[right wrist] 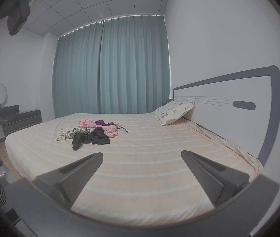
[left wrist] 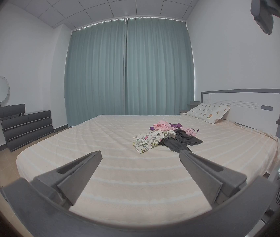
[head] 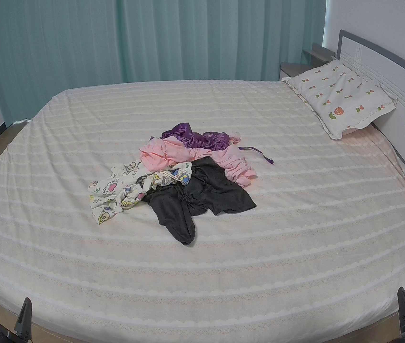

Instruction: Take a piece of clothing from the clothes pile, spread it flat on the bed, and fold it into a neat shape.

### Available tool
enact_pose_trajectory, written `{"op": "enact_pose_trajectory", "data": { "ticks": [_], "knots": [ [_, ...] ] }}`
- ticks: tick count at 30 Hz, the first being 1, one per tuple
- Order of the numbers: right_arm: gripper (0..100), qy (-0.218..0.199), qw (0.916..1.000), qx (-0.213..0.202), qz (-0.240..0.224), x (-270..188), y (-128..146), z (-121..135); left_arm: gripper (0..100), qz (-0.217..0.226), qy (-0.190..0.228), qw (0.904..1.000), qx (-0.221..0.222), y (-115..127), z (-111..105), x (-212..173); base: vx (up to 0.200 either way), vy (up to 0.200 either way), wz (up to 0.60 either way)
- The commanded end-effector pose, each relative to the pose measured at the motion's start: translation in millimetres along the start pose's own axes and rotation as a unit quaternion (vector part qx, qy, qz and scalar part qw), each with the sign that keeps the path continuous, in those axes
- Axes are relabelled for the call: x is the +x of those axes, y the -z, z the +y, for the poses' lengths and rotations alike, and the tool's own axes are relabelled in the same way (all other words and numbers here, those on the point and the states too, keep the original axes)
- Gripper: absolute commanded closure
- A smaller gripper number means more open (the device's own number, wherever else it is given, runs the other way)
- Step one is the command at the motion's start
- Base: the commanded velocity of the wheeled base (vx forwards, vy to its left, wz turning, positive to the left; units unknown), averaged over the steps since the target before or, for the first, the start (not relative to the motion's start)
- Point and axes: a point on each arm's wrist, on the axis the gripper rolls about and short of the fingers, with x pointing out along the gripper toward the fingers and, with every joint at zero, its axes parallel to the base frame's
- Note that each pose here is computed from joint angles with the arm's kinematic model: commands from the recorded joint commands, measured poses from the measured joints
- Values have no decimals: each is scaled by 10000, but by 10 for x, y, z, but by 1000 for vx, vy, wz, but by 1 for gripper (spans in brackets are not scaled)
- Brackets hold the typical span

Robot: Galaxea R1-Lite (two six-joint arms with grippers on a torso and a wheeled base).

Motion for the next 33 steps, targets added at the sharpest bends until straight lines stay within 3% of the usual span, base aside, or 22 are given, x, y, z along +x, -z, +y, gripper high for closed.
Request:
{"op": "enact_pose_trajectory", "data": {
  "ticks": [1,6,14,19,21,23,25,26,27,29,30,31,33],
  "knots": [
    [0,-23,10000,-30,-22,-3,35,0,0,45,-2,10000,0,51,0,6,0,0,0],
    [0,-91,9995,-283,-56,-4,31,4,0,44,6,10000,0,51,0,6,0,0,0],
    [0,-162,9992,-300,202,32,20,3,0,45,-2,10000,0,51,0,6,0,0,0],
    [0,-271,9994,-184,63,24,-77,5,0,45,-2,10000,0,51,0,6,0,0,0],
    [0,-616,9960,474,-442,-30,-765,11,0,45,-2,10000,0,51,0,6,0,0,0],
    [0,-809,9945,518,-422,7,-1029,19,0,45,-2,10000,0,51,0,6,0,0,0],
    [0,-942,9946,348,-248,66,-1063,26,0,44,6,10000,0,51,0,6,0,0,0],
    [0,-1192,9921,-46,378,275,-1043,44,0,44,6,10000,0,51,0,6,0,0,0],
    [0,-1241,9912,-73,463,305,-1034,47,0,44,6,10000,0,51,0,6,0,0,0],
    [0,-1458,9792,148,1402,632,-921,69,0,45,-2,10000,0,51,0,6,0,0,0],
    [0,-1458,9792,148,1402,632,-921,69,0,45,-2,10000,0,51,0,6,0,0,0],
    [0,-1595,9686,452,1852,854,-904,97,0,45,-2,10000,0,51,0,6,0,0,0],
    [0,-1856,9554,701,2188,1134,-902,173,0,45,-2,10000,0,51,0,6,0,0,0]
  ]
}}
